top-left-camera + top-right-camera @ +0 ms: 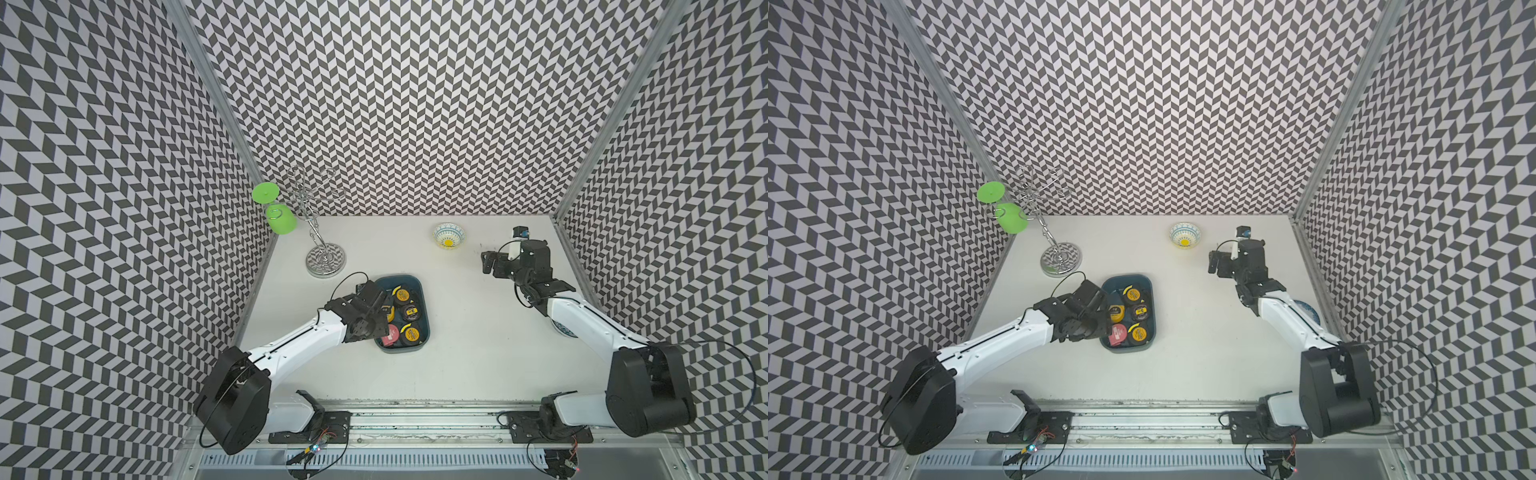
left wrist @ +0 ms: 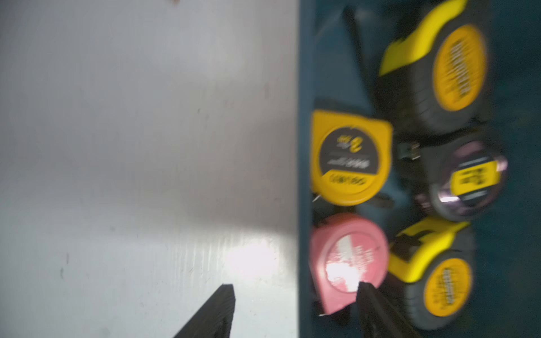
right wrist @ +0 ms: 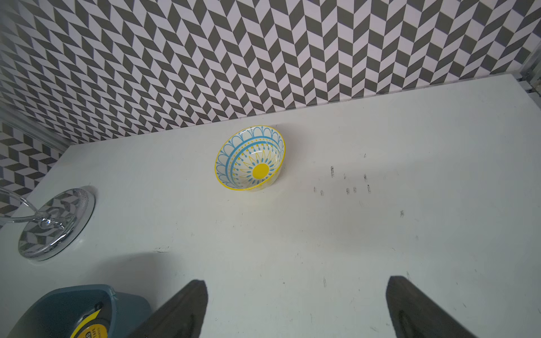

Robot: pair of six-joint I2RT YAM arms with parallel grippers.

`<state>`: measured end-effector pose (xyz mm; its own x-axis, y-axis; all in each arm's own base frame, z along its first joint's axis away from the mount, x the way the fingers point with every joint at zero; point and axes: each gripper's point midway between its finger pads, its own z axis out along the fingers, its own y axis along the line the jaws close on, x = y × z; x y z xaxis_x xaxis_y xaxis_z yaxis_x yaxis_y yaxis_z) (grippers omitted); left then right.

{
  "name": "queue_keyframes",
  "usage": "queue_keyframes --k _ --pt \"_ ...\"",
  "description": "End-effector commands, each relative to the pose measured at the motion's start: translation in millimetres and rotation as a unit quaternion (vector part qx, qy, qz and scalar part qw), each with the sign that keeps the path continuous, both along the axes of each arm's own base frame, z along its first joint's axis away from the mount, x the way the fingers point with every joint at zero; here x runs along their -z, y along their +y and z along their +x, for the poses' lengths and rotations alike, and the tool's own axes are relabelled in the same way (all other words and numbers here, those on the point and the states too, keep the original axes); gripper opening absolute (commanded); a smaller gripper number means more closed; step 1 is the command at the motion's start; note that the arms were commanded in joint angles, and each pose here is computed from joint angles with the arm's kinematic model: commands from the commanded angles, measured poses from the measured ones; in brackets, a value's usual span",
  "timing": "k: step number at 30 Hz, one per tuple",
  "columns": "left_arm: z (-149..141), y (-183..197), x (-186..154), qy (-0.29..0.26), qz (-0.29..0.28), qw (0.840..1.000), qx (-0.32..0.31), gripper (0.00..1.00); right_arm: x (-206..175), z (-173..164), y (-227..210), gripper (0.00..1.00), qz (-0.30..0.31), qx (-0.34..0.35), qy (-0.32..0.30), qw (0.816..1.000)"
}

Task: Take the tape measure out of the storage box
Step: Move the storage box to the center of the board, then pick up the tape measure from the storage box.

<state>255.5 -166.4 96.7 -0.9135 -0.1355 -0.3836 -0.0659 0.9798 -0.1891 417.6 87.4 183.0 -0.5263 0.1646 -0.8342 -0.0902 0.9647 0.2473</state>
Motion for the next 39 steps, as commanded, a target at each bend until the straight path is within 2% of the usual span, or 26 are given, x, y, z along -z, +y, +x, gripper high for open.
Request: queue_keyframes --k 1,3,6,12,21,32,39 --pt "32.5 -18.0 -43.3 -0.063 -0.008 0.998 0.018 0.83 -13.4 2.7 14.7 1.00 0.033 -0.023 -0.014 0.999" --pt "48.7 -32.7 -58.2 -0.079 -0.014 0.996 0.036 0.89 -11.0 -0.8 21.1 0.99 0.048 -0.037 -0.010 0.998" --pt "67.9 -48.6 -59.2 -0.079 -0.010 0.996 0.050 0.98 -5.9 -4.0 25.7 1.00 0.057 -0.045 -0.002 0.997" --pt "99.7 -72.6 -40.2 -0.058 0.008 0.996 0.065 1.00 -4.5 -5.3 24.9 1.00 0.054 -0.044 0.000 0.998" --pt "113.5 -71.9 -4.4 -0.009 0.022 0.999 0.042 0.99 -0.5 -6.5 23.2 1.00 0.048 -0.042 0.004 0.998" --pt "116.2 -69.6 25.1 0.047 -0.036 0.998 -0.017 0.96 -0.8 -3.7 20.6 1.00 0.043 -0.035 0.003 0.998" --pt "119.7 -74.1 28.3 0.057 -0.044 0.997 -0.021 0.95 0.6 -1.0 21.9 1.00 0.045 -0.035 0.004 0.998"
